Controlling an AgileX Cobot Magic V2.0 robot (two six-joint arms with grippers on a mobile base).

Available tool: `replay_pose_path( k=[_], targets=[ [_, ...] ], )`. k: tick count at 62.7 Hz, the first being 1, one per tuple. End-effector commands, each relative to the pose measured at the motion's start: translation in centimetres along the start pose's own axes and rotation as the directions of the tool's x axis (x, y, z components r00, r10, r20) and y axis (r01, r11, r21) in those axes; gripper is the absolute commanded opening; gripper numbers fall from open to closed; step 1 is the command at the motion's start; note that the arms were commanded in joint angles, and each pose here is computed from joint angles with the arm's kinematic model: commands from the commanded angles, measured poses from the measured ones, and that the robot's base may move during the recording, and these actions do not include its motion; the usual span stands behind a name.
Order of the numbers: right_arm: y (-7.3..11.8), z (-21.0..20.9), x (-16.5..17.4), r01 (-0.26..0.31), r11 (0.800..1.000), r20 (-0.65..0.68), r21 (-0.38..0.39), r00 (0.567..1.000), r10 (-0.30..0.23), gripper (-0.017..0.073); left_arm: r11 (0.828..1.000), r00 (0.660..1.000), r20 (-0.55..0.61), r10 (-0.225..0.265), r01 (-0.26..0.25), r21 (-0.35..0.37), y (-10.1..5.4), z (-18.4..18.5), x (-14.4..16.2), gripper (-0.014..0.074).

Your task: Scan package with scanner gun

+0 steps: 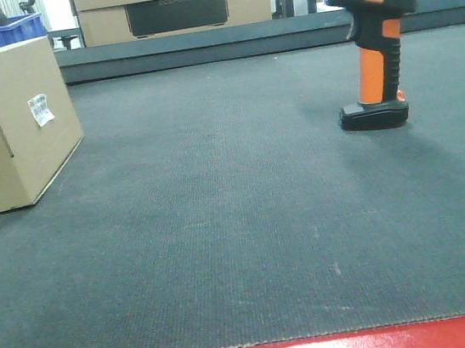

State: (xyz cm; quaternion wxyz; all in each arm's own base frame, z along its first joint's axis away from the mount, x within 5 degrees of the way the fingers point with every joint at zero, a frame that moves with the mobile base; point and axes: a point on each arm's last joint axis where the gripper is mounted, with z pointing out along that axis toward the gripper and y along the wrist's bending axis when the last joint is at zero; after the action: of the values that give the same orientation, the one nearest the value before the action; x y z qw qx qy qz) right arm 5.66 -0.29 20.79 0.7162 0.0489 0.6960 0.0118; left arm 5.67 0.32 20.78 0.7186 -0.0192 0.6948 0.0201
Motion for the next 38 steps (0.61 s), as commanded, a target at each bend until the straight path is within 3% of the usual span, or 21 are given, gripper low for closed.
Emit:
replay_pose_path(
  k=[1,38],
  targets=[
    [-0.01,-0.02,-0.2,-0.004,1.0,0.025,0.002,1.0,0.004,-0.0164,1.0,1.0,0.018,-0.001,0.001,0.007,-0.04,-0.03,-0.21,-0.0111],
    [-0.01,-0.02,-0.2,-0.004,1.0,0.025,0.002,1.0,0.004,-0.0164,1.0,1.0,0.018,-0.001,0.001,0.007,-0.04,-0.03,-0.21,-0.0111]
  ],
)
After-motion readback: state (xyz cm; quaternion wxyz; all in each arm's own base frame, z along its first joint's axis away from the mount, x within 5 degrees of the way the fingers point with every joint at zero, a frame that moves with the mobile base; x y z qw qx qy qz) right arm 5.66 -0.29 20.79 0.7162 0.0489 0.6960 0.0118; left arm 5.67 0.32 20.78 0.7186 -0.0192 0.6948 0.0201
